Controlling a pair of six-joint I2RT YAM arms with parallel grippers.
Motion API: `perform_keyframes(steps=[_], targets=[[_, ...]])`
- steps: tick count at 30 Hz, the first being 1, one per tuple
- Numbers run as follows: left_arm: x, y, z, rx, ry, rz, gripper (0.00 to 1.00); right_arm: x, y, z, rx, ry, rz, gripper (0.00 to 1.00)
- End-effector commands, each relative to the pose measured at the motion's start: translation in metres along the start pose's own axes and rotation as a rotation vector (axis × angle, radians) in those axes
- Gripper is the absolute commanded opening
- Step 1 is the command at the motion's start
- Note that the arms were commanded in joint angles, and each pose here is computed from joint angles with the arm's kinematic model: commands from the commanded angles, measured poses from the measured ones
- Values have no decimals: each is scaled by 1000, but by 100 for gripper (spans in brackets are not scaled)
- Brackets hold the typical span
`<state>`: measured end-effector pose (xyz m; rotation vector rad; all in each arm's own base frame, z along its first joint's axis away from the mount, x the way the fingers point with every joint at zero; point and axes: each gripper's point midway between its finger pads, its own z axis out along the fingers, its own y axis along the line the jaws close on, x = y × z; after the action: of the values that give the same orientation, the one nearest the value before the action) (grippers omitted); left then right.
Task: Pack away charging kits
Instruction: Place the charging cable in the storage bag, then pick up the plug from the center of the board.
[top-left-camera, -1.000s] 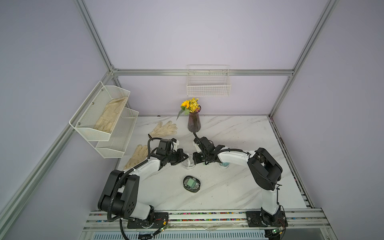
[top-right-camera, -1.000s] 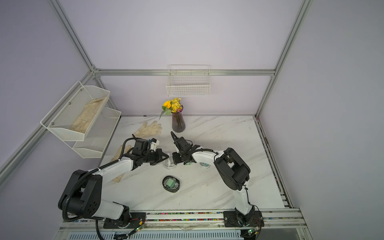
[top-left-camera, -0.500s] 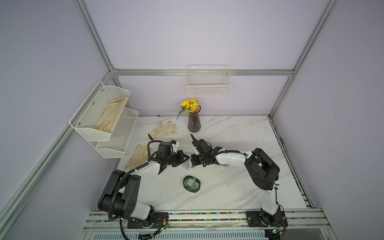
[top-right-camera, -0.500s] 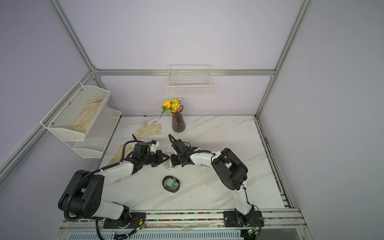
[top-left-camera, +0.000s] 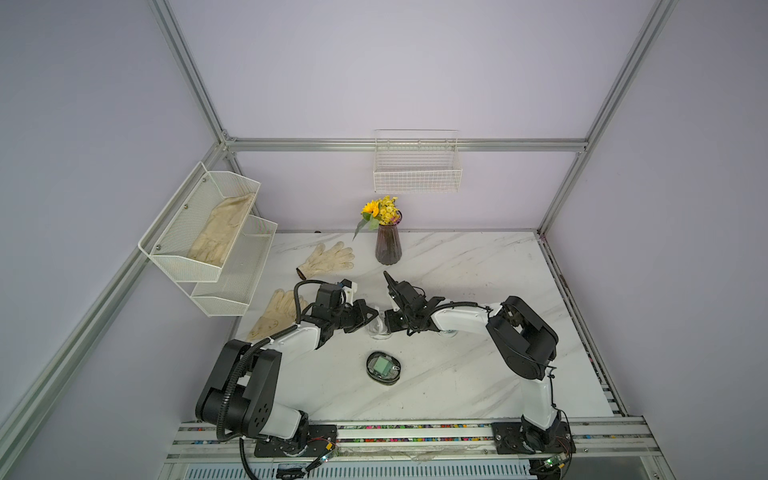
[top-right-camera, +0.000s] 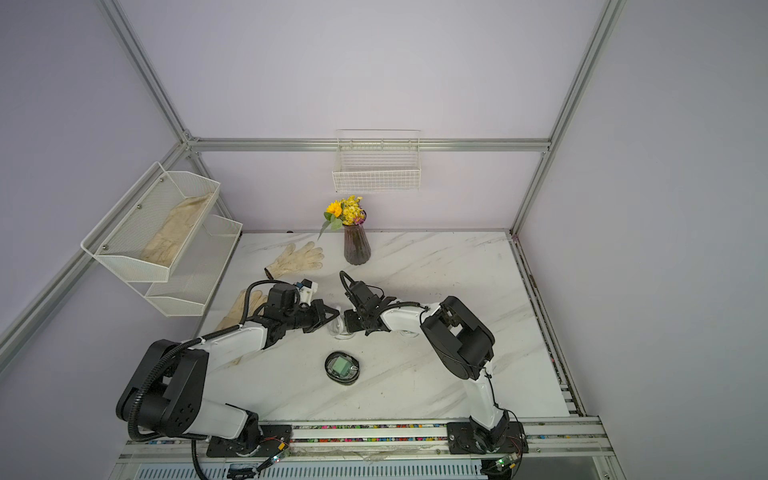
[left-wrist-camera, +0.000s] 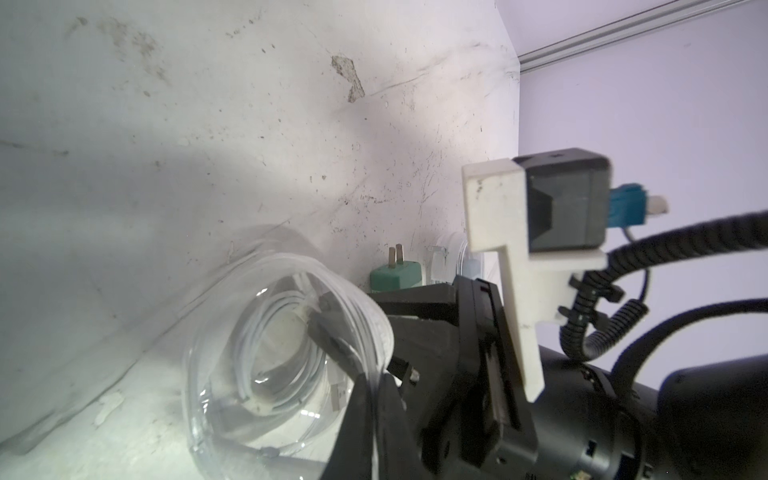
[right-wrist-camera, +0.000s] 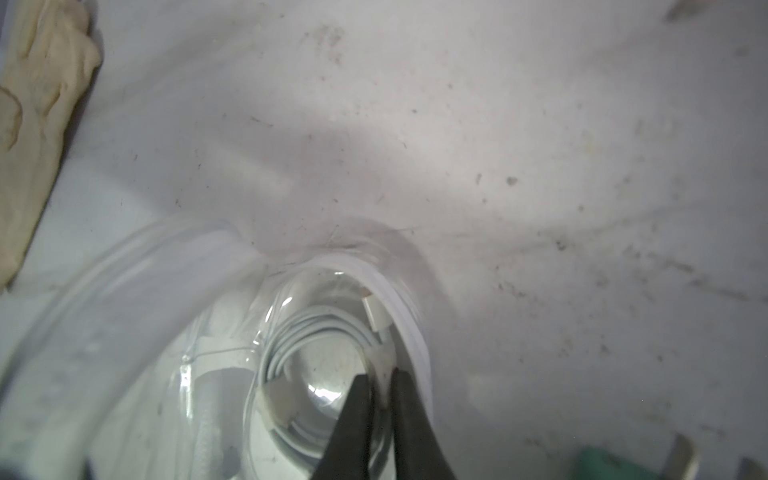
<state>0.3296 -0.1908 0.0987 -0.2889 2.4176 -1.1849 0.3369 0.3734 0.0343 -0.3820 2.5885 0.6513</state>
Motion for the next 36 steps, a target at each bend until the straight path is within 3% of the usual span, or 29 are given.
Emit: perform_keyframes(steps=[1,10,20,30,36], targets=[[2,2,-3,9,-12,6,0,-18,16,-15,-55,-59,10,24],[1,6,-2,-33,-15,20,0,-52,32,-73,-95,-189,16,46],[-1,-2,2,-51,-10,60,0,-27,-63,-86,191,-146,81,78],[-2,-6,4,-45,-1,68,0,-5,-69,-57,168,-67,66,78],[-2,-4,4,-52,-5,63,0,3,-68,-44,153,-23,54,67]])
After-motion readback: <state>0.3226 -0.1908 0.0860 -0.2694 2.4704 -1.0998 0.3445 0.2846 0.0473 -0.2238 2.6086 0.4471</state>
